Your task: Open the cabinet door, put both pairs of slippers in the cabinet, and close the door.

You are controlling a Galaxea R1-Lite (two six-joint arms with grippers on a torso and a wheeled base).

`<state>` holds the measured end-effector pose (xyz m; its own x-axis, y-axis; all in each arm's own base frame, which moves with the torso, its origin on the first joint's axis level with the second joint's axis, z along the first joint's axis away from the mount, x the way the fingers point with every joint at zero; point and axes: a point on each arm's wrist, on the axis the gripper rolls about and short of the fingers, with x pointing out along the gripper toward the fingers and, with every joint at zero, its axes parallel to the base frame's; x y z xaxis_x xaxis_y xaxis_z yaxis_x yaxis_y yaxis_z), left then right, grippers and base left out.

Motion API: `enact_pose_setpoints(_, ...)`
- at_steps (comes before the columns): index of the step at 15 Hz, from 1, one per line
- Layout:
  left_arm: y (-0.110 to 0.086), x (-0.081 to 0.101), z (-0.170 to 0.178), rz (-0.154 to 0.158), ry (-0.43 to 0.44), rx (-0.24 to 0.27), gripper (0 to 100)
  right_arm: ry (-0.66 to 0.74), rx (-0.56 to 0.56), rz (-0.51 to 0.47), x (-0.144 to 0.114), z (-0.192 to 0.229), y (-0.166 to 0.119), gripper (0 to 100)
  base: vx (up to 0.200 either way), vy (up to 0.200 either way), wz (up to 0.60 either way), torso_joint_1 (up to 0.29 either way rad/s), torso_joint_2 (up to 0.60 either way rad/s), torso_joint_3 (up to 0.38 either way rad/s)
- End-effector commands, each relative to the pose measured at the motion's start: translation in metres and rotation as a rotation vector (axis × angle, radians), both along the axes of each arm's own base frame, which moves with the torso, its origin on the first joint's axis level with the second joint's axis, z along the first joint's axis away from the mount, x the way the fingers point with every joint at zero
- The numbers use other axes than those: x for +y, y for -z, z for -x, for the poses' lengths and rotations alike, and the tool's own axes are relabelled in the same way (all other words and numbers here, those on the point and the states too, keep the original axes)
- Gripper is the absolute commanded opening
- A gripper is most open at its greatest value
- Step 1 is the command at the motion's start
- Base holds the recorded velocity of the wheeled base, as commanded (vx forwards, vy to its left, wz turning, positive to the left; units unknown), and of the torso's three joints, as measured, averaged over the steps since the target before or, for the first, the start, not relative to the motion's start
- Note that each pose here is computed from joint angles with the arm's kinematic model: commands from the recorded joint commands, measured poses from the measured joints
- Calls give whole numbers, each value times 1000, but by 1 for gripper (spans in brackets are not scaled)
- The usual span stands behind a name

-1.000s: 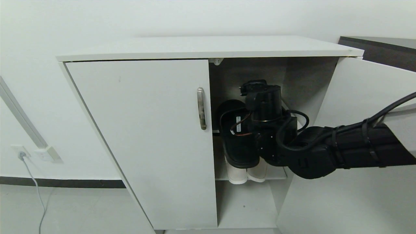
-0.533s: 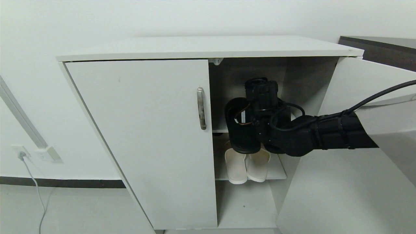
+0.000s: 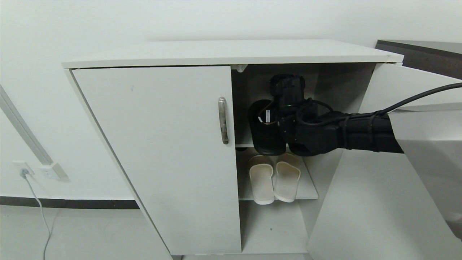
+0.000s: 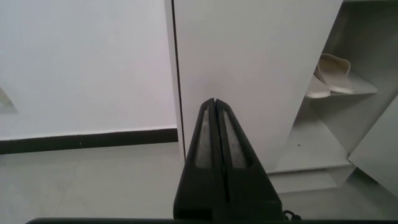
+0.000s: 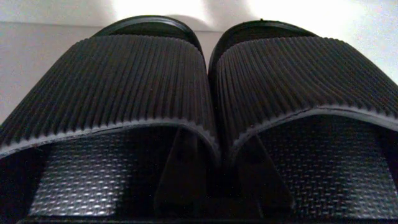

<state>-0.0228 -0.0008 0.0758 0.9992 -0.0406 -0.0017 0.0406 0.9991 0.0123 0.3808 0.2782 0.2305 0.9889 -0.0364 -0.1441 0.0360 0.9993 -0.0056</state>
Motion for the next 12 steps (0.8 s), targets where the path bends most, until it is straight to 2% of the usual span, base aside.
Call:
enact_pose_setpoints(1, 0, 0, 0, 0, -1, 1, 0, -2, 0, -11, 3, -5, 2, 0, 0, 0, 0, 0, 0, 0)
enact_pose_setpoints(5, 0, 0, 0, -1, -1, 1, 0, -17, 79, -12, -1, -14, 12, 0, 0, 0, 0, 0, 0, 0)
enact_pose_setpoints(11, 0, 0, 0, -1, -1, 1, 0, -18, 92, -7, -2, -17, 17, 0, 0, 0, 0, 0, 0, 0)
enact_pose_setpoints(12, 0, 0, 0, -1, -1, 1, 0, -18, 93, -6, -2, -17, 17, 100, 0, 0, 0, 0, 0, 0)
